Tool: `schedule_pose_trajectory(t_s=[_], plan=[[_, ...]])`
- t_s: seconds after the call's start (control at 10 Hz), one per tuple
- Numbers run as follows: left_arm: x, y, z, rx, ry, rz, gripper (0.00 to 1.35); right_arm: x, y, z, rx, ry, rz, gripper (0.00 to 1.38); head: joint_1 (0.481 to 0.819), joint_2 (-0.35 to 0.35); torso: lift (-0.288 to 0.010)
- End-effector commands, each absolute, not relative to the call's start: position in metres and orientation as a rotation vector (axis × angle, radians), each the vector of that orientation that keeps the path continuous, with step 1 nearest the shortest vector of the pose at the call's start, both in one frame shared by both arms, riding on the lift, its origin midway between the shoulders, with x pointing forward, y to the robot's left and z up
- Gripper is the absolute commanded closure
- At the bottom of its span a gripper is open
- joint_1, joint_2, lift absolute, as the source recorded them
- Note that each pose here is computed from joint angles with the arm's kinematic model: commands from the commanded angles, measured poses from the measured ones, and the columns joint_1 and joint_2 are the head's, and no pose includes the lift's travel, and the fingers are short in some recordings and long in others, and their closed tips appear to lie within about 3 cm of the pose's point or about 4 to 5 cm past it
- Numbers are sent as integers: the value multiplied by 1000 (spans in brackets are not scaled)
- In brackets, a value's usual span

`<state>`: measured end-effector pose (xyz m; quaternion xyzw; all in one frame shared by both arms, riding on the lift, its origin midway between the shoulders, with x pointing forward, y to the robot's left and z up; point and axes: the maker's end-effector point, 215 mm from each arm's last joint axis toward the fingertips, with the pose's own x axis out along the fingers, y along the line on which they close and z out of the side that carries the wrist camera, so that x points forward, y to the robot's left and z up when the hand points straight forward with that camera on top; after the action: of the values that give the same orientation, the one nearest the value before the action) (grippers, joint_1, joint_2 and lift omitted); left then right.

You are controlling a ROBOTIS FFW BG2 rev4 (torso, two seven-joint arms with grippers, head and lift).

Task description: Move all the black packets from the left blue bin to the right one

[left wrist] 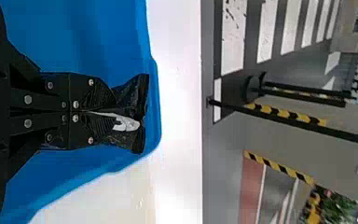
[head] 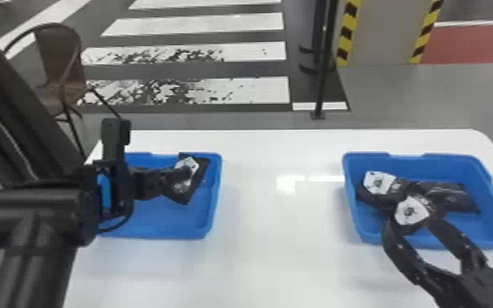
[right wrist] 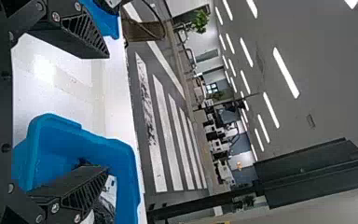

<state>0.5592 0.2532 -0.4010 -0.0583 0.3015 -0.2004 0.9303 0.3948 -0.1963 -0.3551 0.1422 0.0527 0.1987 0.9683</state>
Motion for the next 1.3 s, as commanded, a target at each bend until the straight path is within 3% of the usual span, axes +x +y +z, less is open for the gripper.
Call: schedule_pose_trajectory(t_s=[0.0,0.2,0.7,1.2], plan=[[542,204,-378,-174,518,-548,1164,402,-181,-351,335,106,452,177,695,68,-140],[522,150,-363,-219,431,-701,1164,415,-162,-340,369,82,522,177,695,30,-140],[474,30,-351,-319,413,-967,1164,440,-108,-315,445,49,659,176,695,-65,-140],[450,-26,-333,-351,405,-1097,1164,466,-98,-318,434,51,682,176,695,-128,-140]])
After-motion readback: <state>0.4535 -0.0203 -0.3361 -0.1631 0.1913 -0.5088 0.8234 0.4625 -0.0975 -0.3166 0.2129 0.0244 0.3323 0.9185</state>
